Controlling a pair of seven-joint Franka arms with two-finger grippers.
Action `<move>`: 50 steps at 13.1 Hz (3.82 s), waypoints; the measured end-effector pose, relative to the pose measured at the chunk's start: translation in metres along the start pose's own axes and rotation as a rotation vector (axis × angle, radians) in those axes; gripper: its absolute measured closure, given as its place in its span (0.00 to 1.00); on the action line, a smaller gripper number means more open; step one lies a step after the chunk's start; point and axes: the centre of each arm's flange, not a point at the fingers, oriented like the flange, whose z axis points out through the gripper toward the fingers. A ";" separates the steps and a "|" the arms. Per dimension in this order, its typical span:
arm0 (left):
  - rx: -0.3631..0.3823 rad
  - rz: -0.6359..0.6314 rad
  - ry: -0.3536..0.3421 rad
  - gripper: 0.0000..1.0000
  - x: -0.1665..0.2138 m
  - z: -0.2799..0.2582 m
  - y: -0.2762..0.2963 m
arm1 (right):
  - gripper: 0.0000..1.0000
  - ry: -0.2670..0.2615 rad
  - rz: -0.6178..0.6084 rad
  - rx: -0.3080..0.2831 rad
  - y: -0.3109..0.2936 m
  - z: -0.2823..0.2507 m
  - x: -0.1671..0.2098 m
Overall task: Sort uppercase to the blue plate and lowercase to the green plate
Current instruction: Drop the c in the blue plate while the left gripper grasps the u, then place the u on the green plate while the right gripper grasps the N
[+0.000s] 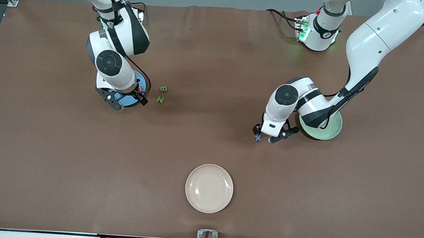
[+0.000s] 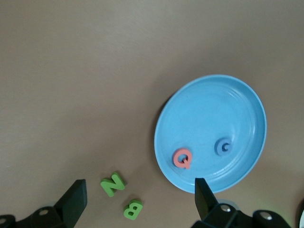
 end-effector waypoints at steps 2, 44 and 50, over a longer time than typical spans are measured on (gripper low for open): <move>0.004 -0.003 -0.008 0.09 0.000 0.005 -0.002 | 0.00 0.022 -0.033 0.045 -0.005 -0.006 0.003; 0.067 0.503 -0.112 0.73 0.029 0.004 -0.217 | 0.11 0.135 -0.445 0.164 -0.026 0.130 -0.074; 0.063 0.505 -0.112 0.73 0.028 0.011 -0.222 | 0.24 0.127 -0.452 0.149 -0.024 0.139 -0.078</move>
